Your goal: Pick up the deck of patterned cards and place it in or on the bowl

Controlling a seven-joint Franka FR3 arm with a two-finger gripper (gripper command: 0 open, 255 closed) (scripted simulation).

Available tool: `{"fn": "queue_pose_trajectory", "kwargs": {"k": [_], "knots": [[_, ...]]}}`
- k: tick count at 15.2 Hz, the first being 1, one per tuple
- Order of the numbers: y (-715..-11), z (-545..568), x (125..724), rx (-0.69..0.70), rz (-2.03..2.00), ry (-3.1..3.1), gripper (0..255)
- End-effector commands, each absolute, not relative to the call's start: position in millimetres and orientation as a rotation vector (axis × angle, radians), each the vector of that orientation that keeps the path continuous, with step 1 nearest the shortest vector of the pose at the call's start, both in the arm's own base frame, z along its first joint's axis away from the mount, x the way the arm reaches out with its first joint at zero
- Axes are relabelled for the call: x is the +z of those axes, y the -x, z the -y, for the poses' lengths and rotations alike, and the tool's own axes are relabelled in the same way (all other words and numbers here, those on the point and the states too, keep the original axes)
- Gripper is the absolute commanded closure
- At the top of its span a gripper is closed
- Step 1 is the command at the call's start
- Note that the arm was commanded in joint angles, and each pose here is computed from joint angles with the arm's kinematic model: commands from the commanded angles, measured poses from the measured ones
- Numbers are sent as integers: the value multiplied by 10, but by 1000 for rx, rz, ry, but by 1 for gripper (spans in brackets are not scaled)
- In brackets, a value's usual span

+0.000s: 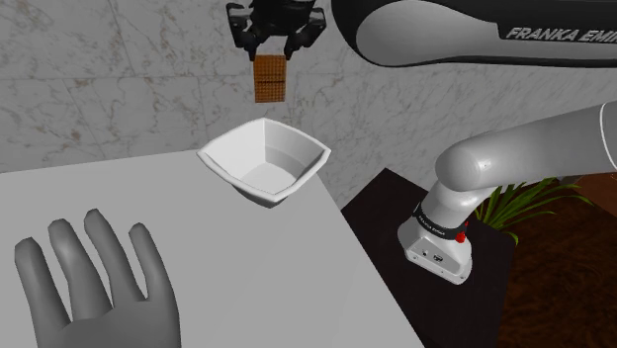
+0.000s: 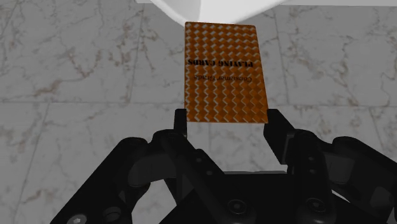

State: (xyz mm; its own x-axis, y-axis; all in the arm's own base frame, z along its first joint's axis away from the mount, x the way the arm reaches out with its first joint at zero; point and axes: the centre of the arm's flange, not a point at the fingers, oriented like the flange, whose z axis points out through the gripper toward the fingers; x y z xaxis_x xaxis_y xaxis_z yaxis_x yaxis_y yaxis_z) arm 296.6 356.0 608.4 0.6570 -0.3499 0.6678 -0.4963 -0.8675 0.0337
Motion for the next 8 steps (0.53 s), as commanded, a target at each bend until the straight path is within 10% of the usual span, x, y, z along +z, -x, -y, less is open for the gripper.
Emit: {"fn": "queue_pose_trajectory", "kwargs": {"k": [1, 8], "knots": [[-2908, -3655, 6060, 1004, 690, -2661, 255], [-2908, -3655, 5691, 1004, 690, -2661, 255]]}}
